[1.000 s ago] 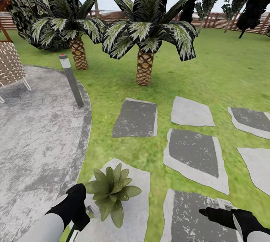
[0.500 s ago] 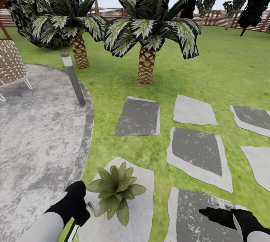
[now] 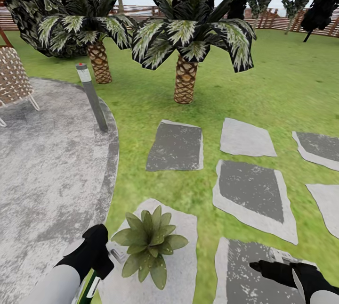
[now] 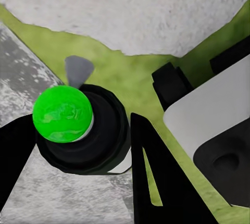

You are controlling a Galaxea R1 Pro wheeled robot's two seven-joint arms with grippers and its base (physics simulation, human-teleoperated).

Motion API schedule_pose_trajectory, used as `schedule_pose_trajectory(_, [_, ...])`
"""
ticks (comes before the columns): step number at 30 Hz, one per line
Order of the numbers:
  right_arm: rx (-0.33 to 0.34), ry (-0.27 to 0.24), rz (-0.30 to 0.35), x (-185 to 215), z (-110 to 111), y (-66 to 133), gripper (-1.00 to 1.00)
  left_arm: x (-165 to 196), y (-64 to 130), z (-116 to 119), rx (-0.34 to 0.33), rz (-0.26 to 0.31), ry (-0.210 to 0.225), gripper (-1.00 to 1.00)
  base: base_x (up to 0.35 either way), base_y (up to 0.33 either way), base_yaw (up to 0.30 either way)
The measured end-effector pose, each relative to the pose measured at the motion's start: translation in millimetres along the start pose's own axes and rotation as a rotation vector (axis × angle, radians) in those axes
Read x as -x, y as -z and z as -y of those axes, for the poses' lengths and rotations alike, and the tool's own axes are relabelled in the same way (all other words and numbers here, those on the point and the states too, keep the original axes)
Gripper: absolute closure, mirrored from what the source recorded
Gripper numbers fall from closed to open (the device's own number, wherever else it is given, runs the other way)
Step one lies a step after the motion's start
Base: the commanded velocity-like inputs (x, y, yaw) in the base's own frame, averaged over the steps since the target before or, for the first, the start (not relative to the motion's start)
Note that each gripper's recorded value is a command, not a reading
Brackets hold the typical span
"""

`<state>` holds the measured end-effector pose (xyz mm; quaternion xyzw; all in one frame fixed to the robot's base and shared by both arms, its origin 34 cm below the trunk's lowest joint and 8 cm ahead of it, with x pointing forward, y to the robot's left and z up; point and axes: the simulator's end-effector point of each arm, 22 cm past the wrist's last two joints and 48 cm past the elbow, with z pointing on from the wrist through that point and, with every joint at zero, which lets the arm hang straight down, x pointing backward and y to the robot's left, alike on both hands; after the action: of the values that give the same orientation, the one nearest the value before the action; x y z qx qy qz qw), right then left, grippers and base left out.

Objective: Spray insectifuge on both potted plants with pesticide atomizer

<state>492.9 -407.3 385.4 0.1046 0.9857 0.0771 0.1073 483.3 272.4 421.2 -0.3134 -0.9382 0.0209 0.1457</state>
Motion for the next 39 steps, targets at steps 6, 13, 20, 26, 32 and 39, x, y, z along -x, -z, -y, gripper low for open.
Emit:
schedule_pose_trajectory(6, [0.000,0.000,-0.001,-0.2,0.2,-0.2,-1.00,0.2,-0.8,1.2,-0.001,-0.001,-0.003,1.00,0.006,0.006,0.000])
schedule_pose_trajectory(13, [-0.002,-0.001,-0.008,-3.0,1.3,-2.1,-1.00,-1.8,-5.3,4.4,-0.009,-0.012,-0.010,1.00,0.000,0.000,0.000])
schedule_pose_trajectory(20, [-0.004,-0.002,-0.018,-7.1,2.4,-4.9,-1.00,-3.0,-10.3,7.7,-0.018,-0.020,-0.013,1.00,0.000,0.000,0.000])
schedule_pose_trajectory(26, [-0.004,-0.003,-0.022,-8.9,2.7,-6.1,-1.00,-19.8,-24.9,19.7,-0.054,-0.071,-0.015,1.00,0.000,0.000,0.000])
schedule_pose_trajectory(32, [0.001,-0.003,-0.023,-9.5,0.6,-6.9,-1.00,-21.7,-26.9,21.4,-0.061,-0.076,-0.014,1.00,0.000,0.000,0.000])
schedule_pose_trajectory(39, [-0.007,-0.004,-0.032,-12.9,4.3,-8.9,-1.00,7.8,-5.3,0.6,-0.001,0.010,-0.009,1.00,0.000,0.000,0.000])
